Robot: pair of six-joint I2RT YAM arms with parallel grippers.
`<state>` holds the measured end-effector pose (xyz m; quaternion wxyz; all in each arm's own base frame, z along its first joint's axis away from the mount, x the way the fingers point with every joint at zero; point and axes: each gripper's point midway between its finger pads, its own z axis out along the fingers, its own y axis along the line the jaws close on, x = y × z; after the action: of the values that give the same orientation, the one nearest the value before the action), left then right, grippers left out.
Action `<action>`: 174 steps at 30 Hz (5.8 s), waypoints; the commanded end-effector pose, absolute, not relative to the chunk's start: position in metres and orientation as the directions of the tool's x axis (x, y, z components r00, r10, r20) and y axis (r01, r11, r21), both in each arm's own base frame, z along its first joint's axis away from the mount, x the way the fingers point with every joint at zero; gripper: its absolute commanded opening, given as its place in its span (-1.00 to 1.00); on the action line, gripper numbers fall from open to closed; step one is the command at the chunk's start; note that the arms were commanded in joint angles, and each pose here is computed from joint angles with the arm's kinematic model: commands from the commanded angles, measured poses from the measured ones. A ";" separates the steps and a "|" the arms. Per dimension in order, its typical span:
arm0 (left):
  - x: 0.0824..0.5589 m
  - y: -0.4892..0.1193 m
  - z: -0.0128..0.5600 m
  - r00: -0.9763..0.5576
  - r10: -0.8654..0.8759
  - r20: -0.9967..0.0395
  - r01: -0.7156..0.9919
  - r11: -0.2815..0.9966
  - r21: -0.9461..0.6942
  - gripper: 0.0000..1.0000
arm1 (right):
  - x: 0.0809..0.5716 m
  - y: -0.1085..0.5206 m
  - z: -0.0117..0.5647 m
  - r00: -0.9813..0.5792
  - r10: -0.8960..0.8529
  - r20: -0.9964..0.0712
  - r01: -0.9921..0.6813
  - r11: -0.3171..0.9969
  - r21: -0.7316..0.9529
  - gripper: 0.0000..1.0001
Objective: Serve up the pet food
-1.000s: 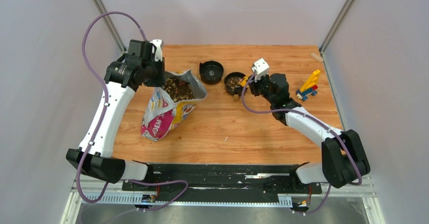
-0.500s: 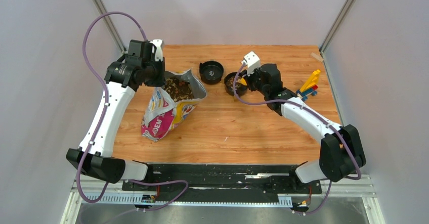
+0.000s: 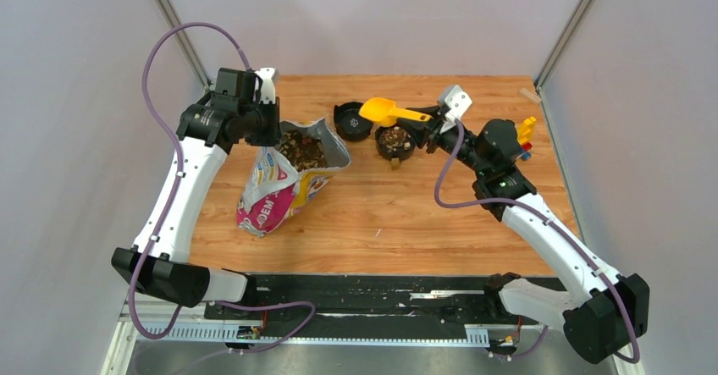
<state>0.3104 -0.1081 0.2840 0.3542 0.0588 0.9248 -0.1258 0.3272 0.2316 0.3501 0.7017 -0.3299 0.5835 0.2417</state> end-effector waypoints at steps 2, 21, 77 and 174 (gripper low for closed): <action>0.328 -0.130 0.329 -0.608 -0.020 -0.793 0.305 0.917 -0.256 -1.00 | 0.252 0.272 0.391 0.271 0.163 -0.949 -0.925 0.317 -0.210 -1.00; 0.316 -0.143 0.324 -0.610 0.056 -0.790 0.422 0.868 -0.264 -1.00 | 0.265 0.349 0.341 0.185 0.023 -0.983 -0.972 0.154 -0.179 -1.00; 0.318 -0.102 0.364 -0.467 -0.093 -0.879 0.206 0.956 -0.211 -1.00 | 0.251 0.348 0.358 0.202 0.419 -0.885 -0.969 0.220 -0.117 -1.00; 0.342 -0.087 0.362 -0.418 -0.041 -0.908 0.069 0.995 -0.077 -1.00 | 0.261 0.297 0.358 0.202 0.547 -0.813 -0.967 0.243 -0.077 -1.00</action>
<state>0.3336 -0.0972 0.2932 0.4379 0.0453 0.8966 -0.0477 0.2756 0.3147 0.3137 0.6694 -0.3224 0.4072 0.5312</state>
